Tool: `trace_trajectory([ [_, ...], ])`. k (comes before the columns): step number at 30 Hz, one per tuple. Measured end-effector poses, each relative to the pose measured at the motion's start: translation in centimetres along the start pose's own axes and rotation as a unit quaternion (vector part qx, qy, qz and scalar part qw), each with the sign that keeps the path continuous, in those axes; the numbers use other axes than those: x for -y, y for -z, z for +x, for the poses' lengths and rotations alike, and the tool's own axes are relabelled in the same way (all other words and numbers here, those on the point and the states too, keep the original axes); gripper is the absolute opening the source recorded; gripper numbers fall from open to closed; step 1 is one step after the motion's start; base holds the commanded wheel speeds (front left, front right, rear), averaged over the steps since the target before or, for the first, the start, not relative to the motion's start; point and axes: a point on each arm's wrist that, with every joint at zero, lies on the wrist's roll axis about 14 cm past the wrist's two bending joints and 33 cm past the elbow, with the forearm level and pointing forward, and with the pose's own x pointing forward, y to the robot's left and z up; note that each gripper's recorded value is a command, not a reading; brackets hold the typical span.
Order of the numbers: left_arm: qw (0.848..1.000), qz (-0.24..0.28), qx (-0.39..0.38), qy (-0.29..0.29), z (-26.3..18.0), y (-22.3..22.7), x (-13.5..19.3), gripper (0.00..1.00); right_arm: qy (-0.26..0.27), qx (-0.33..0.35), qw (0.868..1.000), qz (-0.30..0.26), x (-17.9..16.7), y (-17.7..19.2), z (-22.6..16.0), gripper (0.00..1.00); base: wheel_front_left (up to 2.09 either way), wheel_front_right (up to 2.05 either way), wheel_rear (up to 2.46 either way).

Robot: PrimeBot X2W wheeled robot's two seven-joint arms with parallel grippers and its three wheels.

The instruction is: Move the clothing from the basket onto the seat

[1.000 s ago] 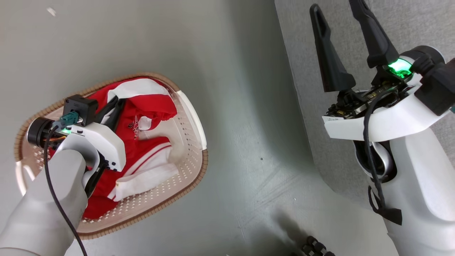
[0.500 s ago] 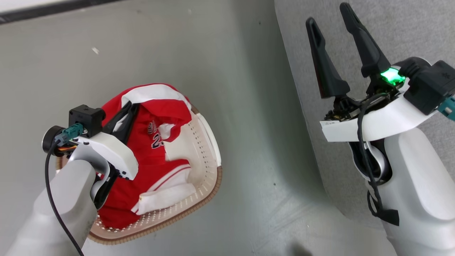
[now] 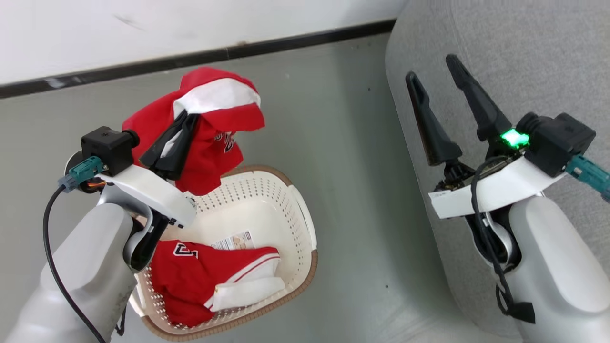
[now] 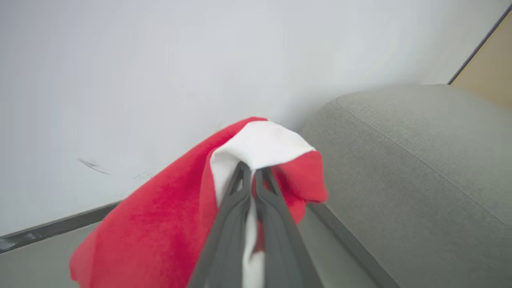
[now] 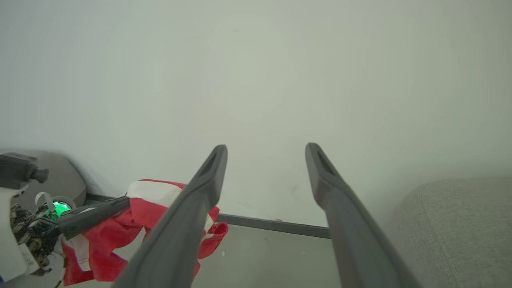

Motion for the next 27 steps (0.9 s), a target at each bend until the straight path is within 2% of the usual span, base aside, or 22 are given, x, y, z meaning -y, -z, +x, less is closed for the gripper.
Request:
trace_trajectory([
  [16, 0.992, 0.023, 0.121, 0.040, -3.1, -10.8, 4.9, 0.00, -0.028, 0.008, 0.999, 0.021, -3.0, -2.6, -2.7, 1.00, 0.00, 0.00, 0.00],
  [27, 0.988, 0.031, 0.144, 0.050, -5.5, -14.0, 7.2, 0.00, -0.049, -0.002, 0.998, 0.025, -4.6, -3.3, -4.9, 1.00, 0.00, 0.00, 0.00],
])
